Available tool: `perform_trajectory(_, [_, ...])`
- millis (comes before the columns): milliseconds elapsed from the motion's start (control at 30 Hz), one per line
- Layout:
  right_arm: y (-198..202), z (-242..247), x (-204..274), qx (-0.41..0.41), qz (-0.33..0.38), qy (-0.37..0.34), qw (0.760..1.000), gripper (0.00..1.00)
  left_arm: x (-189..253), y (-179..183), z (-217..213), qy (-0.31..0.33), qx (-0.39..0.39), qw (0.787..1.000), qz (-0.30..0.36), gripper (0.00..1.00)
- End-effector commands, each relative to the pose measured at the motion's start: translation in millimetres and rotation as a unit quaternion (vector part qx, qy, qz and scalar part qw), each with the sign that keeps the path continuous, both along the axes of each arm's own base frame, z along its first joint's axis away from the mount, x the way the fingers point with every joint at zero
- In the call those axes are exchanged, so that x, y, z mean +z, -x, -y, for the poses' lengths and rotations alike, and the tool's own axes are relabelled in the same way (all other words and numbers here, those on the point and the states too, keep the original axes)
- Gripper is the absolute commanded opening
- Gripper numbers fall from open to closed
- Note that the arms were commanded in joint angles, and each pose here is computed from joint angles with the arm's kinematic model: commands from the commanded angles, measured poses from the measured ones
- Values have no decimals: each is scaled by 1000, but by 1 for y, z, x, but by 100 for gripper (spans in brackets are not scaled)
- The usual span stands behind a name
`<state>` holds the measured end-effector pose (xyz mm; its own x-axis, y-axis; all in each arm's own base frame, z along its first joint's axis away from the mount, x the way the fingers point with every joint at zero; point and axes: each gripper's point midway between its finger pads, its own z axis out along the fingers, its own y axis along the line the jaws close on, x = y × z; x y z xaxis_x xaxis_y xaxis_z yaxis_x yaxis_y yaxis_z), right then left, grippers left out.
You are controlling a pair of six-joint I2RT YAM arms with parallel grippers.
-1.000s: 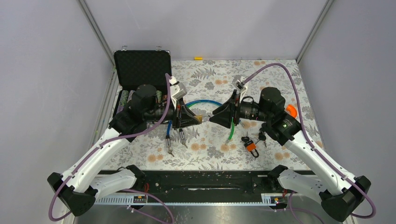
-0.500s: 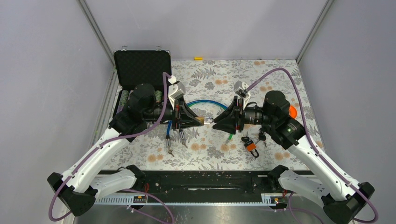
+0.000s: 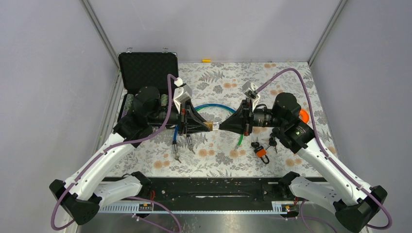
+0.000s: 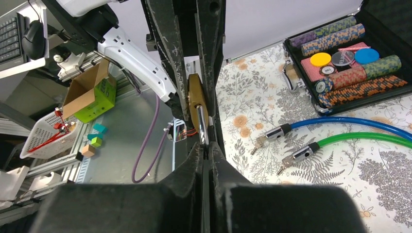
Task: Lock with the key
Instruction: Lock the lock.
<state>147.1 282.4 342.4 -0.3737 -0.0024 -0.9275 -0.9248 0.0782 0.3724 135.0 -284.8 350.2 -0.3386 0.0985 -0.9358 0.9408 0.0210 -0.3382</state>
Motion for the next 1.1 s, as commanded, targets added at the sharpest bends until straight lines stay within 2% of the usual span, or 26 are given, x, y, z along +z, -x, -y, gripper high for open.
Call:
perform_trajectory(0, [3,0,21,10,30,-27,999,0,23,5,3,38,-28,998,37,0])
perform_trajectory(600, [12,-30,2,43,37,0,998,0,18,-5,25,40,-29,999,16,0])
perform_trajectory(900, [-1,-41,31,3,37,-70,997,0,-12,-10,33,6,-34,999,-15,0])
perform_trajectory(1067, [5,-48,32,23,30,-65,997,0,-20,-16,36,-3,-24,999,-24,0])
